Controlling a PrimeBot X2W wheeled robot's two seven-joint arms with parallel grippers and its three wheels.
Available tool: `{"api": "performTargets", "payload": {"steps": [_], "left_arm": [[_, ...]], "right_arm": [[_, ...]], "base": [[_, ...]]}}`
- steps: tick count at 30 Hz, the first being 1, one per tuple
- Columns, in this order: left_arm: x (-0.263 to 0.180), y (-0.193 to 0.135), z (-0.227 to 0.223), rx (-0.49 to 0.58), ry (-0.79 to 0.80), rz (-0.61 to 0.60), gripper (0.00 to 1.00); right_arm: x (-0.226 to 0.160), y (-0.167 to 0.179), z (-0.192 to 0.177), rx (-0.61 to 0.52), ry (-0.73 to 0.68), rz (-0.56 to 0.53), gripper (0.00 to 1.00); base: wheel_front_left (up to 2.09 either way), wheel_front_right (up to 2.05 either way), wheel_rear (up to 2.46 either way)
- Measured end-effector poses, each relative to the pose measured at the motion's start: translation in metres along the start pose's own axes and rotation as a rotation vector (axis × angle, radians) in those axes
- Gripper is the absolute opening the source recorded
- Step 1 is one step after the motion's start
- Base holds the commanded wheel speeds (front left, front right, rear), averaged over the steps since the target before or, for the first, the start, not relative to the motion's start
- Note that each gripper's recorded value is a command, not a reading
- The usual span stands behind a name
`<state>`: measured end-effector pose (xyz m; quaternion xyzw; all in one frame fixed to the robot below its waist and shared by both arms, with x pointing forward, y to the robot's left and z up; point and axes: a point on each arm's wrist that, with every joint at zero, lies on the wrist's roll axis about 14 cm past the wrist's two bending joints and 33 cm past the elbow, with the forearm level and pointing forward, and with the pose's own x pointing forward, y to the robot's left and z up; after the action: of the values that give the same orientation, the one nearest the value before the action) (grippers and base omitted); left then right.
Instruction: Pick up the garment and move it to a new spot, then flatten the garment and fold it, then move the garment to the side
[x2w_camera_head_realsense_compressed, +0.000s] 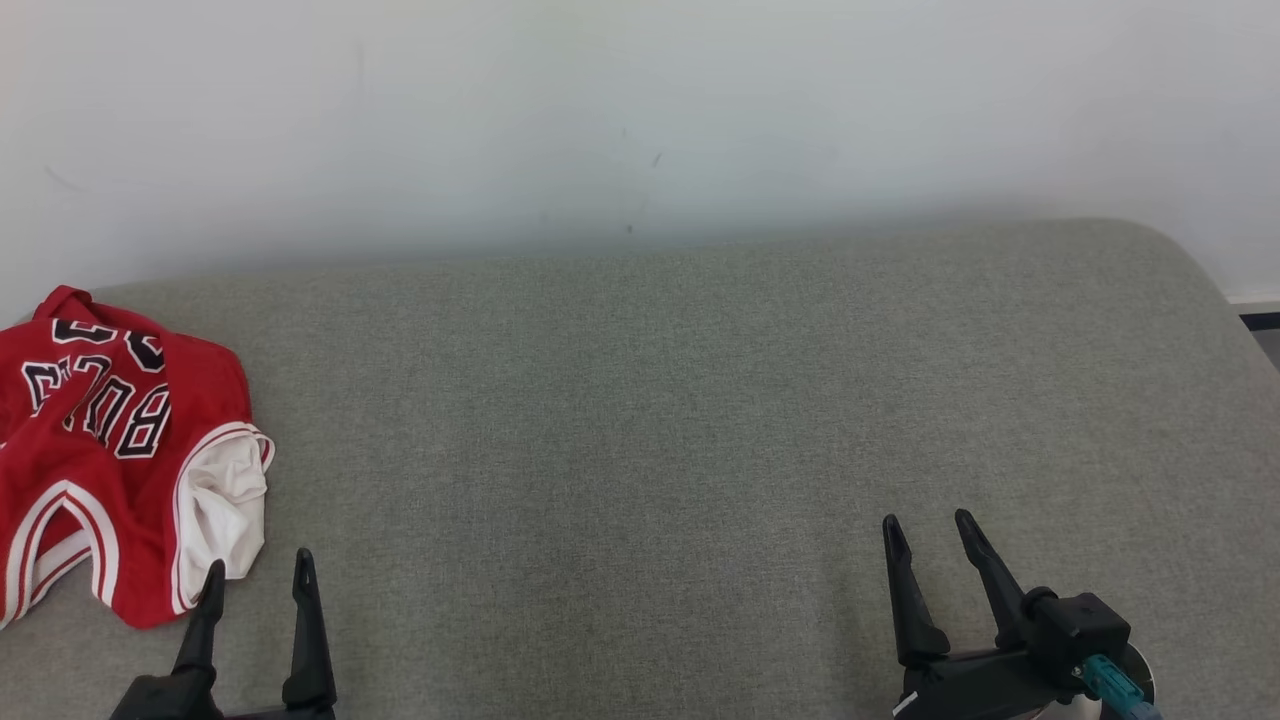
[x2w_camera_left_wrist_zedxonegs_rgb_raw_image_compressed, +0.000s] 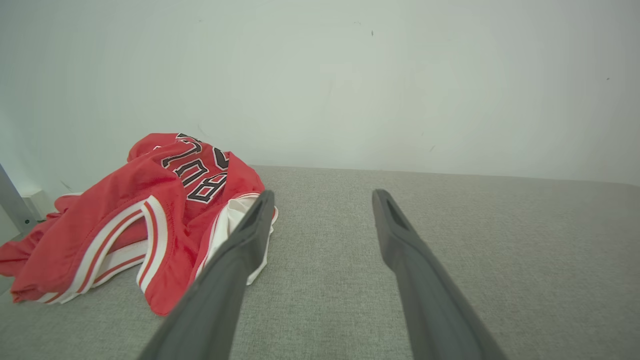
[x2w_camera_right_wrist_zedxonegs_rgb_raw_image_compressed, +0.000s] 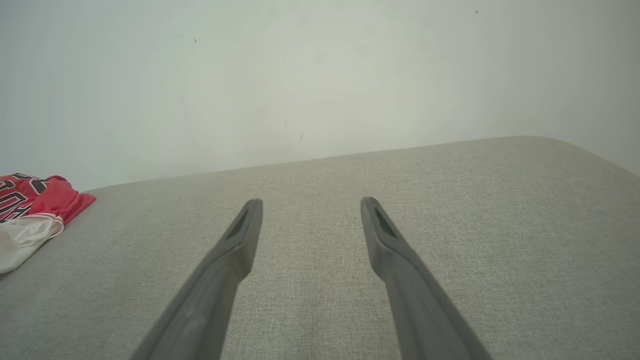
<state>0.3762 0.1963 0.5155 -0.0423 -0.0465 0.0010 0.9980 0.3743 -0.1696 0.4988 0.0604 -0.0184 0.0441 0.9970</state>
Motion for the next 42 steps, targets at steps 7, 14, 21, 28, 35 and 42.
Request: {"api": "performTargets", "payload": {"steps": [7, 14, 21, 28, 35, 42], "left_arm": [[-0.001, 0.002, 0.001, 0.017, -0.010, 0.004, 1.00], [-0.002, 0.003, 0.002, 0.056, -0.019, 0.000, 1.00], [-0.002, 0.003, 0.003, 0.069, -0.025, 0.002, 1.00], [-0.002, 0.006, 0.004, 0.062, -0.027, 0.015, 1.00], [-0.004, 0.007, 0.002, 0.055, -0.021, 0.020, 1.00], [-0.015, 0.025, 0.001, 0.063, -0.013, 0.080, 1.00]], "right_arm": [[-0.001, -0.001, 0.002, -0.034, -0.011, 0.003, 1.00], [-0.001, -0.001, 0.002, -0.060, -0.014, 0.004, 1.00], [-0.001, -0.001, 0.001, -0.077, -0.012, 0.007, 1.00], [-0.001, -0.002, 0.000, -0.075, -0.010, 0.006, 1.00], [0.001, -0.001, 0.000, -0.071, -0.011, 0.008, 1.00], [0.011, 0.016, -0.006, -0.066, 0.003, 0.060, 1.00]], "base": [[0.00, 0.00, 0.00], [0.00, 0.00, 0.00], [0.00, 0.00, 0.00], [0.00, 0.00, 0.00], [0.00, 0.00, 0.00], [0.00, 0.00, 0.00]]}}
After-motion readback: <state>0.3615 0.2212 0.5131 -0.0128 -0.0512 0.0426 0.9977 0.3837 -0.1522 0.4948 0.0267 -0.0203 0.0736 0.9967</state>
